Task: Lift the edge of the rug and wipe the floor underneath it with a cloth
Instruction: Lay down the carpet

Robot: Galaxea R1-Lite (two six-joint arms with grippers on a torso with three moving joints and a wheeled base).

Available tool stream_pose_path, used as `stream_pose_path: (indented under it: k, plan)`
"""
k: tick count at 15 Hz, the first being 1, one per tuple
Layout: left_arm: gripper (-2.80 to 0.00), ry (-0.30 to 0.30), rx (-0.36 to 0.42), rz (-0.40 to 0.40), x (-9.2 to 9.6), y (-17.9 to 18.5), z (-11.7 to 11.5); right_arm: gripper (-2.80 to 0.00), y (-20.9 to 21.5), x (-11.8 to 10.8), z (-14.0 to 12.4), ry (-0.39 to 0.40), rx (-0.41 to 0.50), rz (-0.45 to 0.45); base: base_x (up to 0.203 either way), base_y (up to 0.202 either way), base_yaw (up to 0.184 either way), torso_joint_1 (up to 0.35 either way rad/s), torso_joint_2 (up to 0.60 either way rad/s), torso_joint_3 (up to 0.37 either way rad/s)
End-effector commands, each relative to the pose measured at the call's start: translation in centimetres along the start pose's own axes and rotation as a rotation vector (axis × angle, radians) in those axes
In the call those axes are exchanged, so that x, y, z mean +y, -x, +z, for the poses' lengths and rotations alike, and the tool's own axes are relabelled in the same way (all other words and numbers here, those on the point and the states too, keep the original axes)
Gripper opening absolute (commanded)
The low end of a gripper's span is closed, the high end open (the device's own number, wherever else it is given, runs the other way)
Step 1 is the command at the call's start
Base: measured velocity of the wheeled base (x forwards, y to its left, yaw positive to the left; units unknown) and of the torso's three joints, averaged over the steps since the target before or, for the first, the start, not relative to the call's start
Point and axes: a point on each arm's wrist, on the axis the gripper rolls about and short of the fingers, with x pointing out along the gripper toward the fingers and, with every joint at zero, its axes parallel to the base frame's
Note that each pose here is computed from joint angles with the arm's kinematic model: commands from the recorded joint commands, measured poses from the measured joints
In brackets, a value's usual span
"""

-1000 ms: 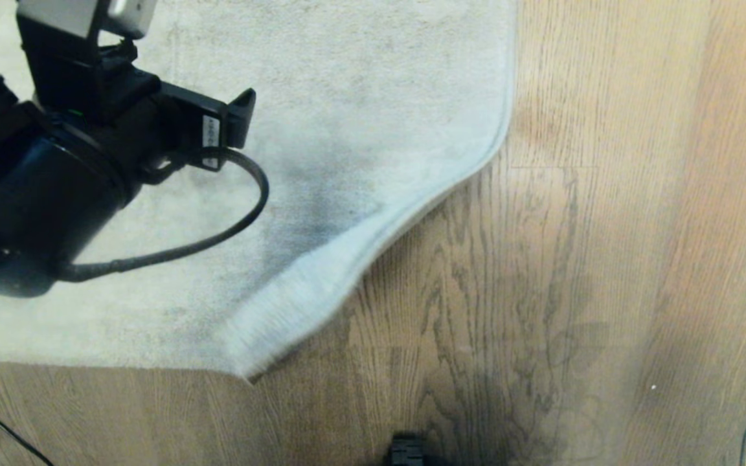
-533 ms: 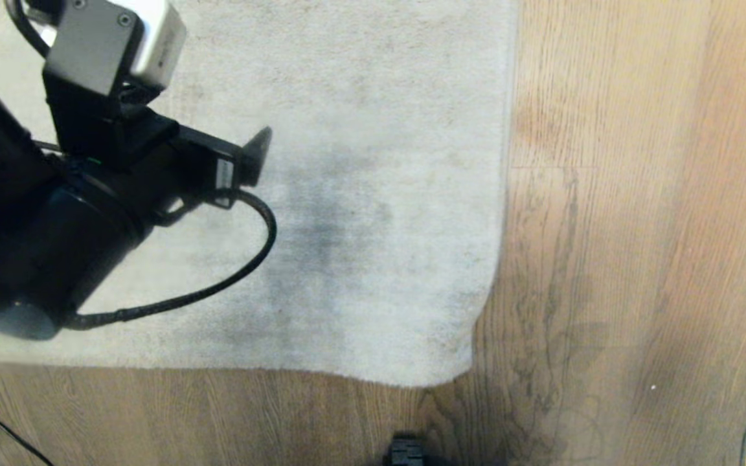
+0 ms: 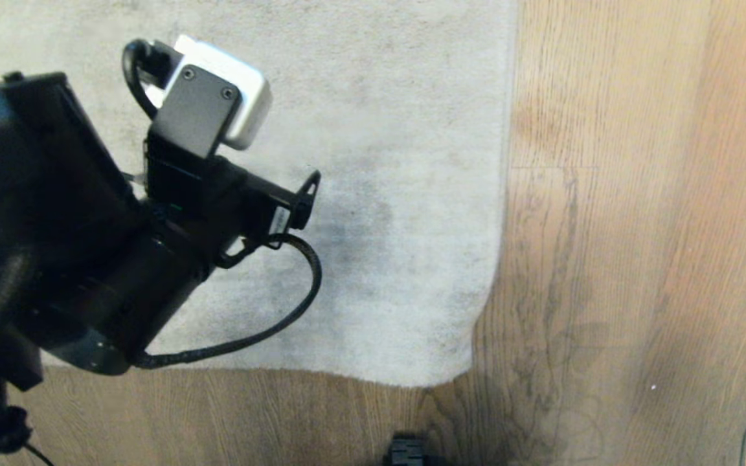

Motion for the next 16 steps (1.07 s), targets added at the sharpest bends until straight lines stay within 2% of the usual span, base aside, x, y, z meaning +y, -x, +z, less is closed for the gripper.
stream_pose_path:
  k: [1, 2, 5, 8, 10, 13, 16]
  plan:
    - [0.0, -0.034, 0.031, -0.044, -2.4, -1.0, -0.8, -2.8, 0.0, 0.0, 0.0, 0.001, 0.001, 0.0, 0.0, 0.0, 0.0, 0.0, 0.0, 0.0]
    - [-2.8, -0.042, 0.035, -0.061, -3.2, -1.2, -0.9, -2.8, 0.0, 0.0, 0.0, 0.001, 0.001, 0.001, 0.0, 0.0, 0.0, 0.0, 0.0, 0.0]
    - [-2.8, -0.066, 0.058, -0.12, -5.7, -1.6, -1.6, -2.8, 0.0, 0.0, 0.0, 0.001, 0.001, 0.001, 0.0, 0.0, 0.0, 0.0, 0.0, 0.0]
    - [-2.8, -0.021, 0.094, -0.186, -9.0, -2.0, -2.8, -2.8, 0.0, 0.0, 0.0, 0.001, 0.001, 0.0, 0.0, 0.0, 0.0, 0.0, 0.0, 0.0]
    - [-2.8, -0.026, 0.125, -0.217, -11.5, -3.1, -3.9, -2.8, 0.0, 0.0, 0.0, 0.001, 0.001, 0.001, 0.0, 0.0, 0.0, 0.0, 0.0, 0.0]
    - [-2.8, 0.014, 0.151, -0.312, -14.8, -4.2, -5.6, -2.8, 0.0, 0.0, 0.0, 0.001, 0.001, 0.0, 0.0, 0.0, 0.0, 0.0, 0.0, 0.0]
    - [-2.8, 0.015, 0.215, -0.348, -17.5, -4.8, -8.1, -2.8, 0.0, 0.0, 0.0, 0.001, 0.001, 0.001, 0.0, 0.0, 0.0, 0.0, 0.0, 0.0]
